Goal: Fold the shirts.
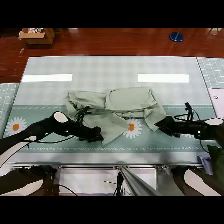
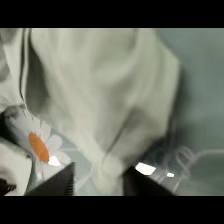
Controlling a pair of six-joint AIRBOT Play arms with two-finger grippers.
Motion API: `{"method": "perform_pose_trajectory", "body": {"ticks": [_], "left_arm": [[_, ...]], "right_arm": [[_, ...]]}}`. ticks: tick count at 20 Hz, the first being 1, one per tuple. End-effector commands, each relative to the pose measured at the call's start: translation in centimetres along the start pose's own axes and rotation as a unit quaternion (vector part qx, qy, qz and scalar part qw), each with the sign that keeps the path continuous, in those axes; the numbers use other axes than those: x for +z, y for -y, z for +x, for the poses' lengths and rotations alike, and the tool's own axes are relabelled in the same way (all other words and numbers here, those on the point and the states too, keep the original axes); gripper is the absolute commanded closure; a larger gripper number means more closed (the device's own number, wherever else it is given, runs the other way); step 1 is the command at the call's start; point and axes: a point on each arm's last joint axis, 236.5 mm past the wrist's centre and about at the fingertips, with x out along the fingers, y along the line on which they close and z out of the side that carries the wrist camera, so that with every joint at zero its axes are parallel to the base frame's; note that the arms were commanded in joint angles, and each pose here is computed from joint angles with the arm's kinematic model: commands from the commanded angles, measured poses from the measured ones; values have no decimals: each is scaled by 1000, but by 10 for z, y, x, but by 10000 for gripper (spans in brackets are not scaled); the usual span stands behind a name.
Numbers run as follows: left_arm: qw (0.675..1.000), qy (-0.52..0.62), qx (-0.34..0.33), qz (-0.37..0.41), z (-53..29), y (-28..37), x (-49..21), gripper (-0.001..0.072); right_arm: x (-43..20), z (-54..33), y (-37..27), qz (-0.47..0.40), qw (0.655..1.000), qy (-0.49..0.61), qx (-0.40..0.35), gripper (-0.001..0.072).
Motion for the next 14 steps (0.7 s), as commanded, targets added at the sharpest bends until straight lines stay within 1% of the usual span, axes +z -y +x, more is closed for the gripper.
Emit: {"method": "perform_pose_trajectory", "body": {"ticks": [1, 2, 4, 6, 8, 9, 11, 13, 14], "left_arm": [[999, 15, -22, 25, -8, 23, 15, 688], [999, 18, -29, 37, -12, 33, 20, 688], [996, 28, -49, 71, -26, 59, 31, 688], [988, 57, -78, 121, -59, 97, 47, 688], [968, 131, -109, 182, -123, 145, 70, 688], [953, 181, -120, 212, -164, 170, 80, 688], [903, 304, -131, 274, -267, 219, 88, 689], [833, 429, -120, 328, -373, 260, 72, 688], [793, 486, -107, 351, -423, 278, 55, 688]], "right_arm": [[26, 18, -16, 15, 997, 76, 1, 594], [30, 17, -29, 15, 996, 82, 19, 686], [35, 5, -65, -41, 995, 69, 63, 687], [39, -28, -121, -118, 984, 59, 120, 687], [45, -83, -181, -199, 962, 93, 164, 687], [49, -115, -209, -235, 947, 126, 177, 687], [55, -191, -263, -294, 909, 223, 194, 687], [54, -271, -307, -334, 859, 332, 201, 687], [49, -309, -325, -344, 834, 379, 206, 687]]}}
